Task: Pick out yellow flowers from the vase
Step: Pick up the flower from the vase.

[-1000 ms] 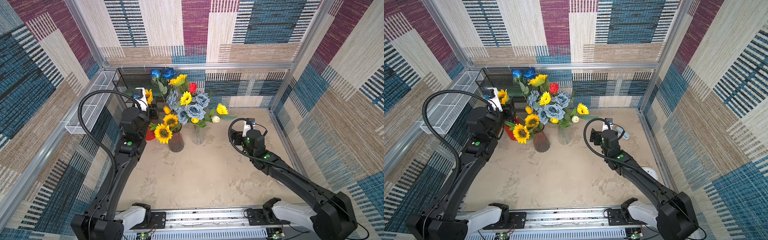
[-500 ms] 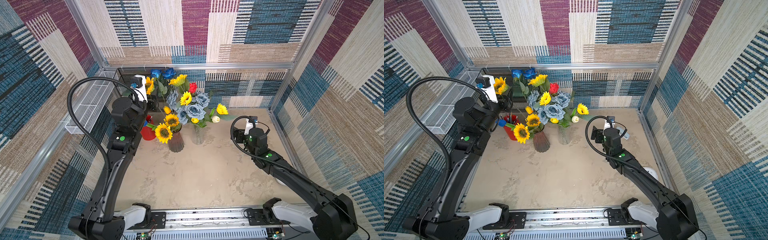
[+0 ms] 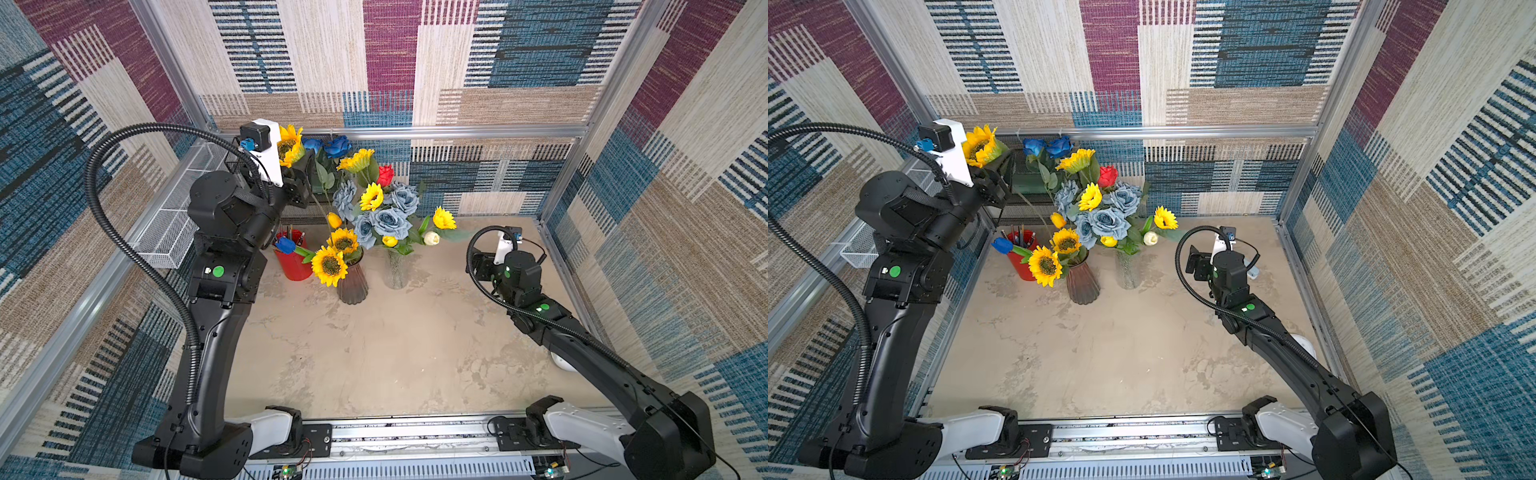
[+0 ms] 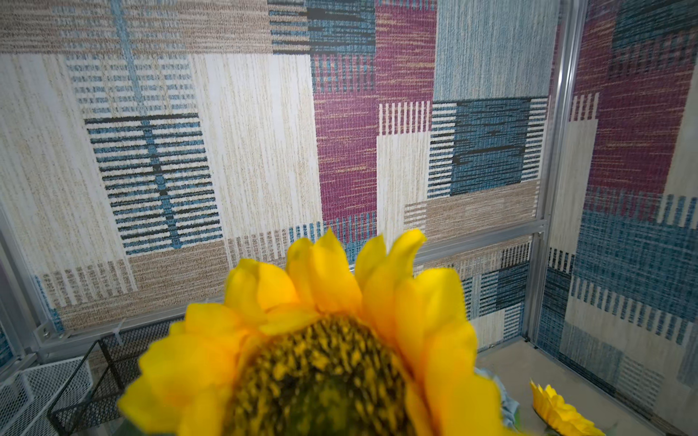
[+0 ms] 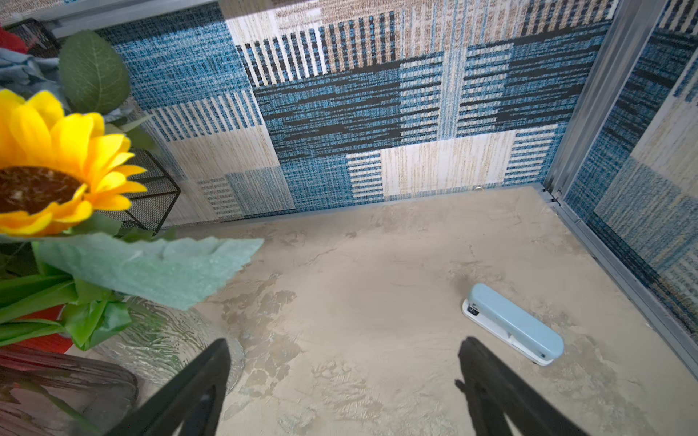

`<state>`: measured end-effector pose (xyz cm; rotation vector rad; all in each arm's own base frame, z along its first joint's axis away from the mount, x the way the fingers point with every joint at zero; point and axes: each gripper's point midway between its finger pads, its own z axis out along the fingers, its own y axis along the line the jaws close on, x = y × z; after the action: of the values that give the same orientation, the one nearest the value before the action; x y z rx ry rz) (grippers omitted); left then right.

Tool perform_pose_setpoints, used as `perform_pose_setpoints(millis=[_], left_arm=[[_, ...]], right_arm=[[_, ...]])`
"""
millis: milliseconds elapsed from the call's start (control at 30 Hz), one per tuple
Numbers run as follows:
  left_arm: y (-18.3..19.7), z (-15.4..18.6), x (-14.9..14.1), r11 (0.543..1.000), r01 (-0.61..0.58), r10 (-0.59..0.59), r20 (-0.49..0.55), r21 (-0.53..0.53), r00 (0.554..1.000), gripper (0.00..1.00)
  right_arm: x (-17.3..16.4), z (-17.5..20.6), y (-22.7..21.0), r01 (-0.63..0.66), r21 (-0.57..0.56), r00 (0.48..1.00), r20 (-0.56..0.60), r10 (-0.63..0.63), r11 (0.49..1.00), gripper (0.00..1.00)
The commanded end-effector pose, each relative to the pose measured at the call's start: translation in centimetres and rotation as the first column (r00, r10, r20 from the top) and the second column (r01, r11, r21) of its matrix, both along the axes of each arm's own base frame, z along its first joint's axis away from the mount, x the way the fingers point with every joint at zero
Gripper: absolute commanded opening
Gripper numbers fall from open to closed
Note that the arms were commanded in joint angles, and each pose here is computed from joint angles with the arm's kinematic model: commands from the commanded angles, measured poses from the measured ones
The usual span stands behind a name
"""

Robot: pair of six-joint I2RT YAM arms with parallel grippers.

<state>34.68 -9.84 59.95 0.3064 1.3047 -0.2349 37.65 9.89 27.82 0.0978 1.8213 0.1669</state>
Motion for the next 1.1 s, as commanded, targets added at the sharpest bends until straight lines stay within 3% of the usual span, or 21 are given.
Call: perform_pose_setpoints(millis=[0, 633, 1067], left_arm=[[-0.9, 0.5, -1.2, 0.997, 0.071, -0.071, -0.013, -0.007, 0.997, 0.53], [-1.7, 7.3, -7.9, 0.966, 0.241, -0.221, 0.185, -0.09, 0.958, 0.54], [-3.1, 8.9, -9.8, 0.908, 0.388, -0.362, 0.169, -0.16, 0.917, 0.56]], right_arm=[[-0.2, 1.3, -0.1, -0.004, 0.008, 0.999, 0.032, 0.004, 1.0, 0.96], [-1.2, 2.2, -1.1, 0.01, 0.046, 0.998, 0.063, -0.013, 0.999, 0.96], [-2.9, 5.6, -1.3, -0.026, 0.052, 0.989, 0.149, 0.018, 0.998, 0.96]])
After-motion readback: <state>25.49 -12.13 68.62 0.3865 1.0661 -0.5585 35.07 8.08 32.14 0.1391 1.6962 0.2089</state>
